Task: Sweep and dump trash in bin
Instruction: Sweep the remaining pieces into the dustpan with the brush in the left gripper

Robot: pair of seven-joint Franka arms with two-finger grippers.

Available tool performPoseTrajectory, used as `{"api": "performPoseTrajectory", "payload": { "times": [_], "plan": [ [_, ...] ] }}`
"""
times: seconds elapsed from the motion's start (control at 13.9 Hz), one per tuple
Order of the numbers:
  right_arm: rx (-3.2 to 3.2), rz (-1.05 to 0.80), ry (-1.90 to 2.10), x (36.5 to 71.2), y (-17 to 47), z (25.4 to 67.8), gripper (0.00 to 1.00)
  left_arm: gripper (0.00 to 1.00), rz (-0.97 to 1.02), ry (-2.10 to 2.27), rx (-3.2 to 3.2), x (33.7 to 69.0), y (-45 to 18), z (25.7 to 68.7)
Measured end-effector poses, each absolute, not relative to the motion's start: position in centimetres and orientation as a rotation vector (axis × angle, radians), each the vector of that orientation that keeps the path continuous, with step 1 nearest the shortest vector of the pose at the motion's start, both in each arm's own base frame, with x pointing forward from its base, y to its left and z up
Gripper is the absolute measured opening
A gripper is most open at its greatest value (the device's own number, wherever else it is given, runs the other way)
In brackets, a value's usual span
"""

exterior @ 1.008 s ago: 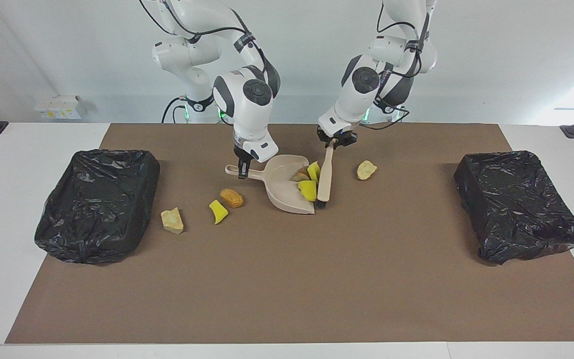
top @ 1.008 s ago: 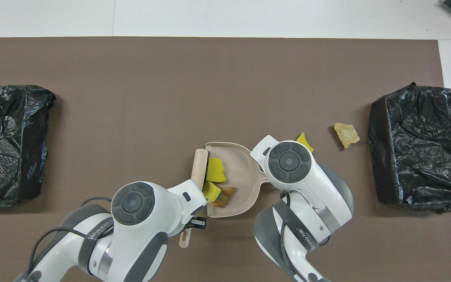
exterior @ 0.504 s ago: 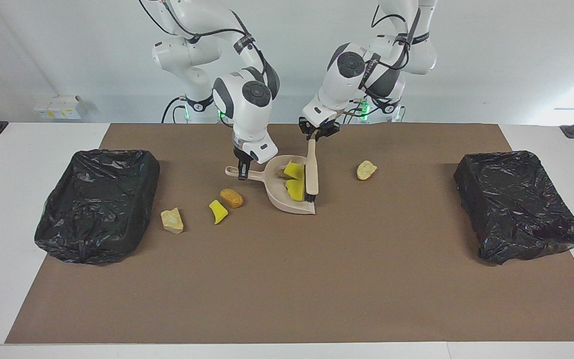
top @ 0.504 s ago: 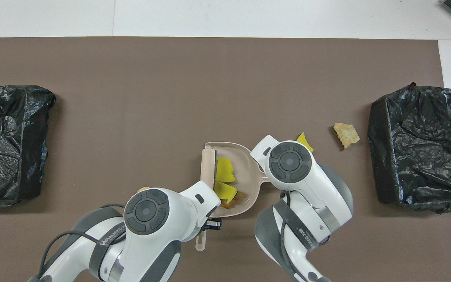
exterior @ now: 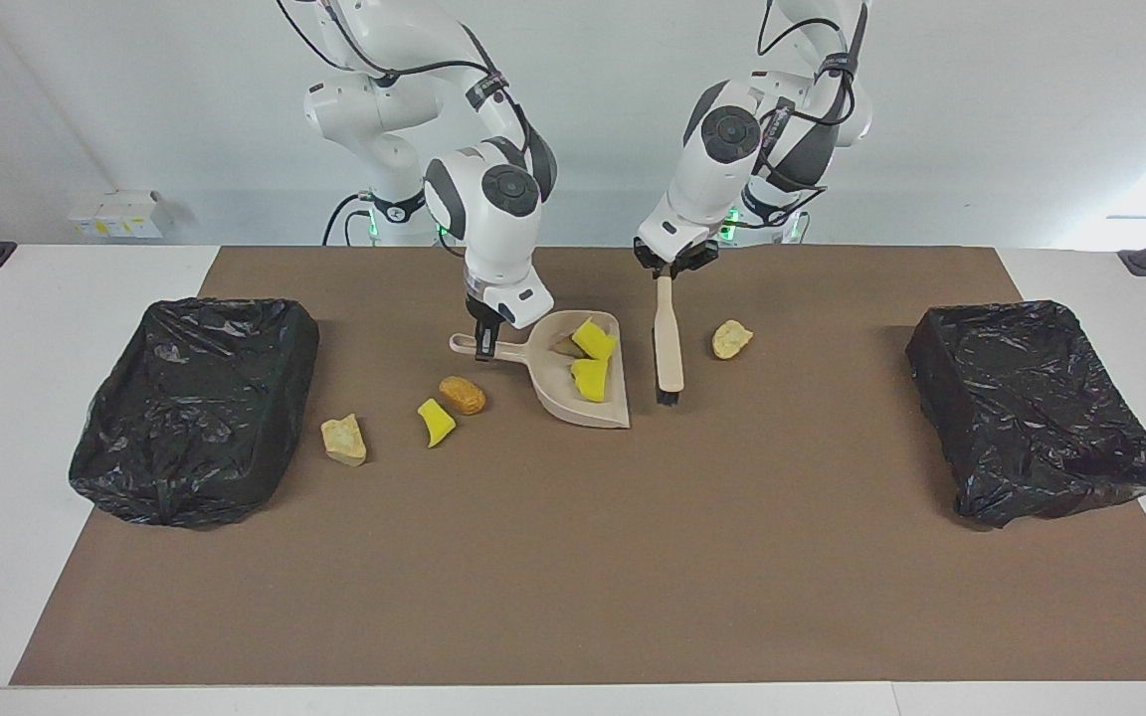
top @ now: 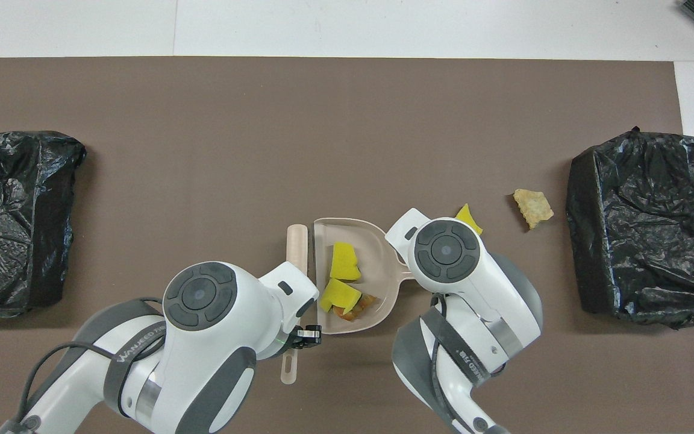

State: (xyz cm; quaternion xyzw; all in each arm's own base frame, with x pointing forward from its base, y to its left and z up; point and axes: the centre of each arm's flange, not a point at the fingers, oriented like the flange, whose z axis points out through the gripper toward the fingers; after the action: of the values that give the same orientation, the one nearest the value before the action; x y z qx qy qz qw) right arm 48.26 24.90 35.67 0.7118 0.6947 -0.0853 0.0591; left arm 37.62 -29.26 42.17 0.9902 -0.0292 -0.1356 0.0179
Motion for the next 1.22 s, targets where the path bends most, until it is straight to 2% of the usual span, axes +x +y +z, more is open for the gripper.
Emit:
{"api": "performPoseTrajectory", "payload": {
  "times": [0.5, 1.01, 1.22],
  "plan": [
    [2.155, -0.258, 2.104, 48.2, 24.9, 35.7, 0.31, 0.26, -0.589, 0.363, 3.145, 37.5, -22.7, 42.9],
    [2.155, -0.258, 2.104, 48.2, 24.9, 35.7, 0.31, 0.26, -0.582, 0.424, 3.179, 31.6, -19.4, 40.7],
    [2.155, -0.258, 2.104, 48.2, 24.9, 35.7, 0.31, 0.26, -0.499, 0.429, 3.172, 30.9, -18.8, 39.3]
  ]
}}
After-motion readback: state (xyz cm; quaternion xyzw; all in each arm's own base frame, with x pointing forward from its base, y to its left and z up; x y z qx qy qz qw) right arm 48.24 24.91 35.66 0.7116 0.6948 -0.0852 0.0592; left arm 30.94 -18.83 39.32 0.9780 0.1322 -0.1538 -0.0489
